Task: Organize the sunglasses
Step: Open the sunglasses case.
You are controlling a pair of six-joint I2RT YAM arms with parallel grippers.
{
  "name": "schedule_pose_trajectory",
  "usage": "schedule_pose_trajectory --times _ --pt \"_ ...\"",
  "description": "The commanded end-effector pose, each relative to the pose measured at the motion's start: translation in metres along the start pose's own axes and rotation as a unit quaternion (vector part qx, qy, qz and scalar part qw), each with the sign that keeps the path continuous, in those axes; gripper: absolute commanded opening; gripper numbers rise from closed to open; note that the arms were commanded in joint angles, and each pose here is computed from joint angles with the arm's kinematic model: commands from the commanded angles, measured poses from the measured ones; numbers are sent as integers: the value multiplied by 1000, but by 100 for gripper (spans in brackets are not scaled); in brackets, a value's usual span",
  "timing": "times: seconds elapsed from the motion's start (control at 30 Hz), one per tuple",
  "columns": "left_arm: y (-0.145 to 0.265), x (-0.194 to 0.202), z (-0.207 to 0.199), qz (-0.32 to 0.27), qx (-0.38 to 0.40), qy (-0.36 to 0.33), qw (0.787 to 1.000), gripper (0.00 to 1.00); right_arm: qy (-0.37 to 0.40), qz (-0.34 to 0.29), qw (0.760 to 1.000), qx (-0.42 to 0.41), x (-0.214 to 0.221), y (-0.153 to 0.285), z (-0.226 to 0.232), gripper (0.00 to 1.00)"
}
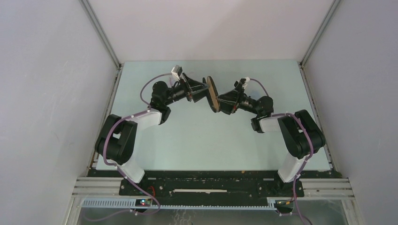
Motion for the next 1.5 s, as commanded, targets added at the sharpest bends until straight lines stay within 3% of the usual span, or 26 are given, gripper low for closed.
schedule_pose_trajectory --times 0.0,0.1,0.3,0.73,0.97,1.13,1.2,1.47 --pt "9 1 -37 15 91 -77 993 0 -103 -43 994 -18 -12 -1 7 0" --pt "14 4 -45 26 125 -102 987 0 -178 -53 983 -13 -13 -4 -2 0" --pt "19 7 -41 49 147 -125 980 0 -258 -82 962 -21 -10 -13 -6 0" --pt "27 17 -24 96 135 -201 965 0 -331 -140 933 -31 -13 -12 -14 0" --pt "29 17 -11 99 122 -195 968 0 -340 -138 930 -24 -10 -12 -20 1" --pt "28 15 -6 95 117 -181 972 0 -325 -135 936 -23 -9 -12 -19 48" --pt "27 13 -5 94 116 -176 973 0 -314 -132 940 -23 -9 -11 -17 60" --pt "28 10 -1 87 108 -158 978 0 -263 -119 957 -20 -11 -4 -10 77"
Point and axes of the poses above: each gripper's point midway between its finger pads, its own y axis back along the fingers, its own z axis along the line the jaws close on, x = y × z, the point moved 8 cm from there along y, back along the fingers, and after that the axes turned 8 degrees about y, right-handed, at the moved point
